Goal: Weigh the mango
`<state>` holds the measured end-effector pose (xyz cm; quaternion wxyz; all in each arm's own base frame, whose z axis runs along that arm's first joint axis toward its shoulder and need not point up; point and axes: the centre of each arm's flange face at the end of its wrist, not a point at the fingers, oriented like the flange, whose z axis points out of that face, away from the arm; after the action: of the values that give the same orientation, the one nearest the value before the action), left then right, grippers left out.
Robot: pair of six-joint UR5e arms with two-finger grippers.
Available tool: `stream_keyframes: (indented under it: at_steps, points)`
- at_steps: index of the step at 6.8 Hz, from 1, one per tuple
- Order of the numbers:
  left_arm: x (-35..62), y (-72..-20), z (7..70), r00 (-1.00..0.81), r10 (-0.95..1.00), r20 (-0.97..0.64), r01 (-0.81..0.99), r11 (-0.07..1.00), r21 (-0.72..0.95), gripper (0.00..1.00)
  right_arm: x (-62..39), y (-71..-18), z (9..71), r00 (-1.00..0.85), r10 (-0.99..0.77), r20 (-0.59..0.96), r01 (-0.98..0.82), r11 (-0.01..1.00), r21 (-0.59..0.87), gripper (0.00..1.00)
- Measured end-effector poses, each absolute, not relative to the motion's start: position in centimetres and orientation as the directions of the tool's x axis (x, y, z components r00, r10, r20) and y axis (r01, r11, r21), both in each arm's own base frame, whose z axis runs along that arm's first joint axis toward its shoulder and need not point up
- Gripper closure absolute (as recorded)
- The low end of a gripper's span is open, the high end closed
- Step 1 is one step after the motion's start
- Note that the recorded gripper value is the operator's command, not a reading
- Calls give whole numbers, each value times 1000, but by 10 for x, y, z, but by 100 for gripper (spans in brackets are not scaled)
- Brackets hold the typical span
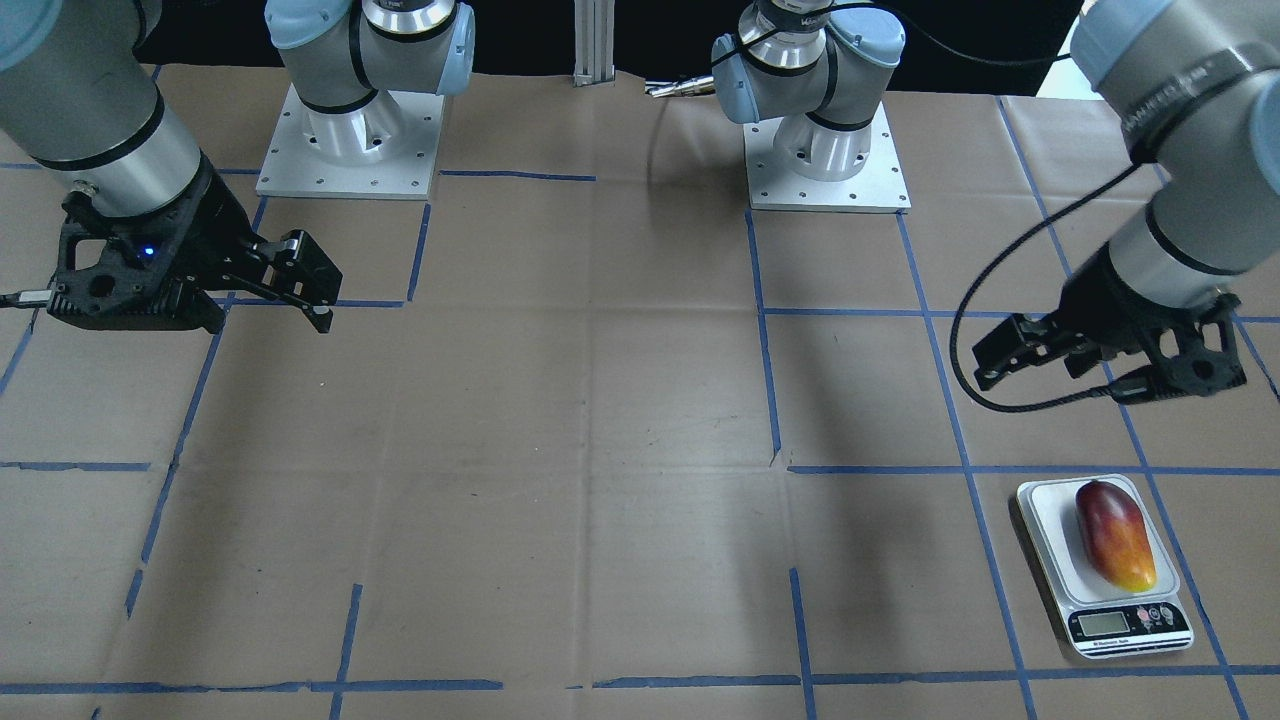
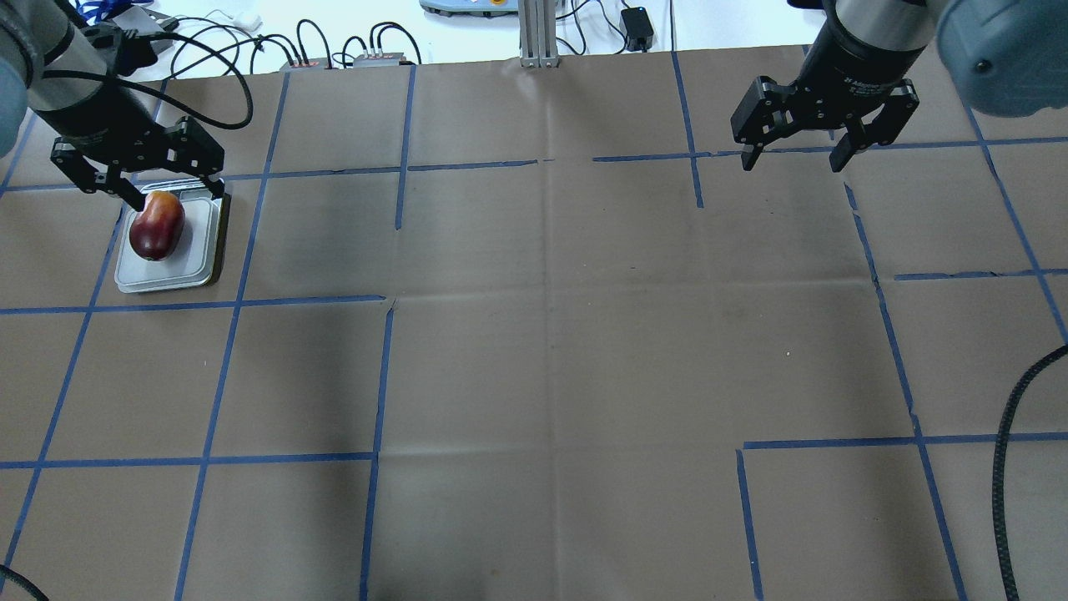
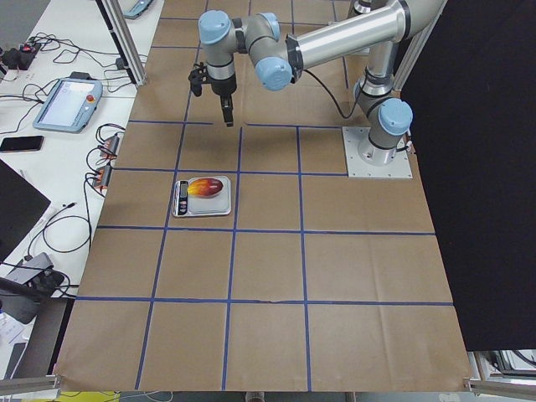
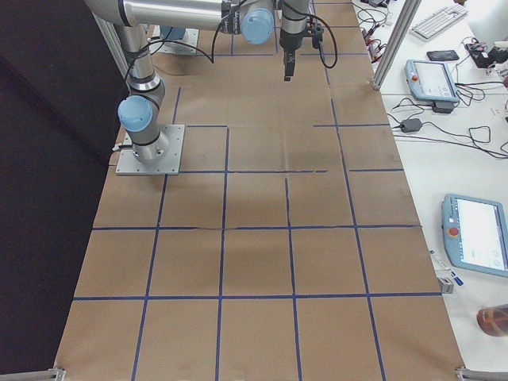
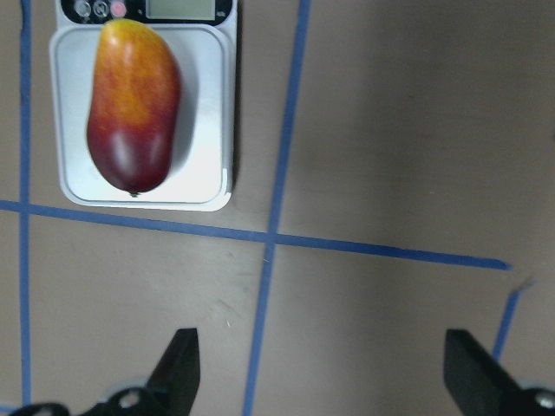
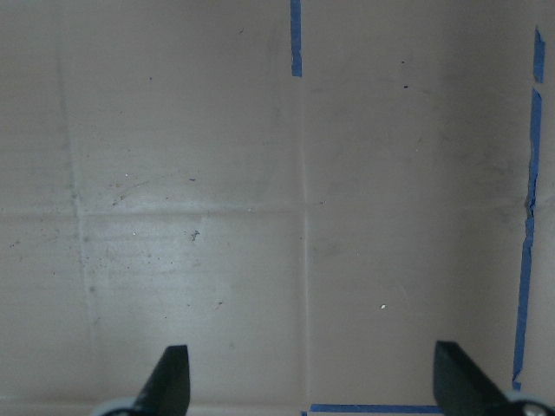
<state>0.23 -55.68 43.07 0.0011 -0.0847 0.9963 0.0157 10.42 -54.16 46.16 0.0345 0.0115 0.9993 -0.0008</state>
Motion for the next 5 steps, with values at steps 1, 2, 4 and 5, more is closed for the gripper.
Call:
stream_keyframes:
  at_steps: [1,2,4,5]
  points:
    - [-43,-539,445,-983,-182,-2,-182,982,40,0,104,-542,462,-997,23,-69,23,1000,-1,0]
    - [-83,-525,455,-984,-178,2,-177,983,45,0,104,-542,462,-997,23,-70,23,1000,-1,0]
    - [-126,-516,462,-986,-168,21,-166,985,48,0,104,-542,462,-997,23,-69,23,1000,0,0]
    - [-130,-516,461,-986,-164,21,-163,985,52,0,104,-542,462,-997,23,-69,23,1000,0,0]
